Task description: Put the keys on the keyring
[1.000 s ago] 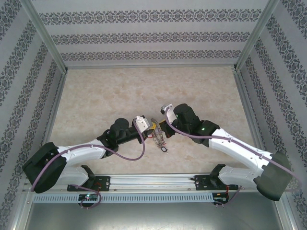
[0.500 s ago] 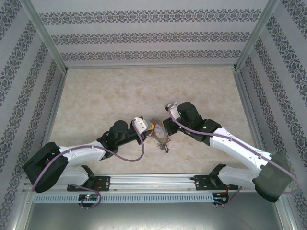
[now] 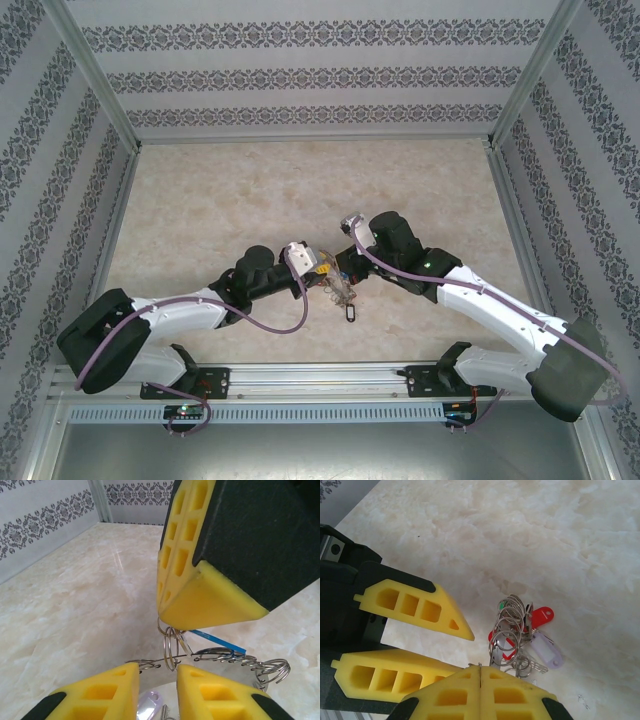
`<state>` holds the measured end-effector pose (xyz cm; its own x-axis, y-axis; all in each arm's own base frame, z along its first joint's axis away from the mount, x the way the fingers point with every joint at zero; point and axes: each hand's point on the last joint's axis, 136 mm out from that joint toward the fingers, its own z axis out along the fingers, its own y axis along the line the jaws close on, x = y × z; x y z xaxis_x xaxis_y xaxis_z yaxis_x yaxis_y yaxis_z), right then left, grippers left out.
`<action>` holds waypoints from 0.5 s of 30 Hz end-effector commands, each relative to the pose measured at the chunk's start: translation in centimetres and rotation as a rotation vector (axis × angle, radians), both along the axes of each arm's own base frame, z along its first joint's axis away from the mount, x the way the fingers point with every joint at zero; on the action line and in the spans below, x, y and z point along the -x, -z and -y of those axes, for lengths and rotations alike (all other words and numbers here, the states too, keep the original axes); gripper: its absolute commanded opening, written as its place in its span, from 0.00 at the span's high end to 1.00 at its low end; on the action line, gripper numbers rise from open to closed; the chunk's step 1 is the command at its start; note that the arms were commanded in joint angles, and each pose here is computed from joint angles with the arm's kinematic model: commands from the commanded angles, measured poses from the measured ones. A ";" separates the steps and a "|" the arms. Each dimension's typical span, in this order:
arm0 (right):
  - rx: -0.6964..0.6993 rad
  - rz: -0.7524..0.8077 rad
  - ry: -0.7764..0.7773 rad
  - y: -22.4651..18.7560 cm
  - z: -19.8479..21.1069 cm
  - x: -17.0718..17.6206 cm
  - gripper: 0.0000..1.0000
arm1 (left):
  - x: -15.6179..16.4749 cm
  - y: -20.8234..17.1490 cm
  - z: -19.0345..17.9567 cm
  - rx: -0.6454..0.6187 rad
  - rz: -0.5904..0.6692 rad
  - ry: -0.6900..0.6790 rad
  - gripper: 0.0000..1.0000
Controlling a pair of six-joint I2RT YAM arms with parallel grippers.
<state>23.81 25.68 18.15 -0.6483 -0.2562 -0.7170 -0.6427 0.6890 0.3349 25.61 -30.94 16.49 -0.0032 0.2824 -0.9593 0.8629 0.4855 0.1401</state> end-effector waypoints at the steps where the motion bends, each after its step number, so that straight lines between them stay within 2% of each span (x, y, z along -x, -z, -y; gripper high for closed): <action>1: -0.050 0.061 -0.036 -2.5 -0.9 -0.2 1.00 | 0.3 -0.9 0.9 -0.009 0.039 0.041 0.72; 12: -0.050 0.066 -0.040 -2.8 -1.0 -0.1 1.00 | -0.3 -0.3 1.7 -0.048 0.035 0.057 0.74; 15: -0.048 0.073 -0.046 -2.9 -1.0 0.0 1.00 | -0.5 -0.2 1.8 -0.048 0.031 0.051 0.79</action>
<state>23.78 25.71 18.21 -0.6452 -0.2597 -0.7185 -0.6468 0.6862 0.3327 26.38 -31.91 16.46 0.0260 0.3218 -0.9465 0.8696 0.4597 0.1802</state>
